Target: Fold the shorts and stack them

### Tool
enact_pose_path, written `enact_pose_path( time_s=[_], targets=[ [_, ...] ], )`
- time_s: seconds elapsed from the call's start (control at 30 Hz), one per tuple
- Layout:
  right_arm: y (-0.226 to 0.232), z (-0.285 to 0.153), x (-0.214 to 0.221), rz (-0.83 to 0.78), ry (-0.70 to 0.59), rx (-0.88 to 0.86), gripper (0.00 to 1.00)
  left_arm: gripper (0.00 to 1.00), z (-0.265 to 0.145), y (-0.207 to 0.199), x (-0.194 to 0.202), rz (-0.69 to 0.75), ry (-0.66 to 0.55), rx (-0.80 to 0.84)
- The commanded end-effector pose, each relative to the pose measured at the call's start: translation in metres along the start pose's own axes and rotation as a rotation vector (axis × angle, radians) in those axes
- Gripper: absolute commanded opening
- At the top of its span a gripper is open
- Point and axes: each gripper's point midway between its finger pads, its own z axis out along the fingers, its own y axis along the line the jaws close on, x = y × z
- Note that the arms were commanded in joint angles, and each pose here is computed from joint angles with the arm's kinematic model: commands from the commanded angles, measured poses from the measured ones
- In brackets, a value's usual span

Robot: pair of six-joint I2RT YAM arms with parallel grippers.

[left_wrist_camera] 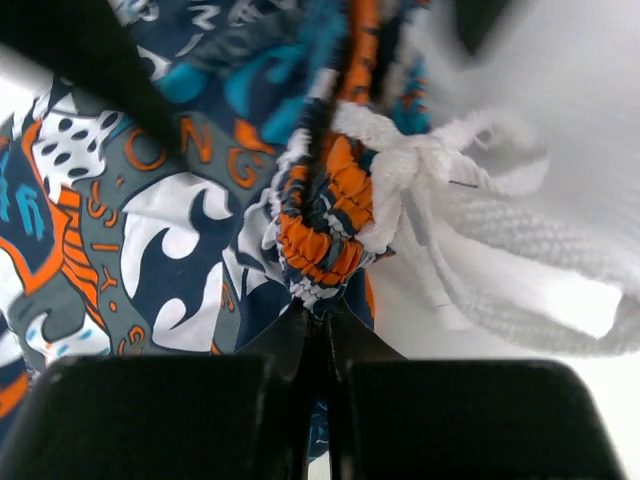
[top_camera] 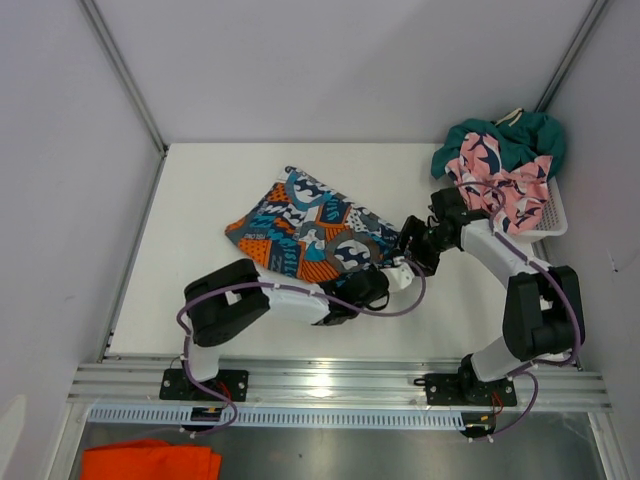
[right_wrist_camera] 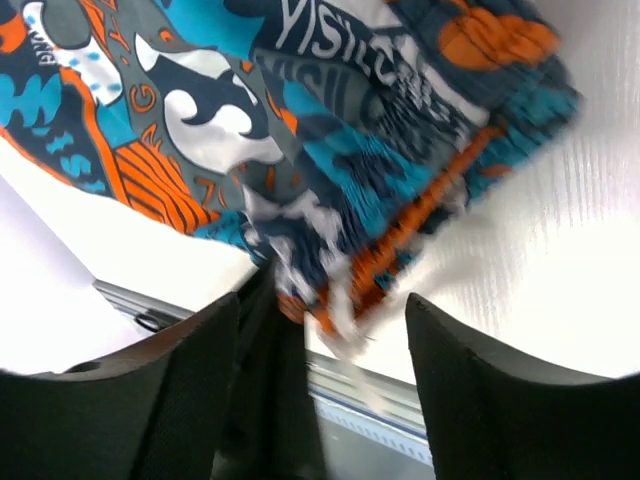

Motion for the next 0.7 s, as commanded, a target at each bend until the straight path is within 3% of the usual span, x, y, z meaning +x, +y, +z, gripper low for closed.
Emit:
enact_pose_path(
  time_s=[0.0, 0.07, 0.3, 0.43, 0.67],
  targets=[
    [0.012, -0.014, -0.004, -0.03, -0.057, -0.065, 0.73, 0.0, -0.012, 0.034, -0.03, -0.214, -0.108, 0.026],
    [0.014, -0.018, -0.005, -0.035, -0.088, -0.085, 0.8, 0.0, -0.012, 0.049, -0.03, -0.293, -0.118, 0.031],
    [0.015, -0.021, 0.002, 0.019, -0.146, -0.184, 0.86, 0.0, -0.014, 0.055, -0.034, -0.445, -0.139, 0.142],
    [0.021, -0.017, -0.004, 0.092, -0.221, -0.291, 0.91, 0.0, -0.016, 0.05, -0.039, -0.466, -0.159, 0.178],
    [0.019, -0.017, -0.016, 0.235, -0.3, -0.33, 0.99, 0.0, -0.02, 0.044, -0.039, -0.49, -0.182, 0.21]
  ],
)
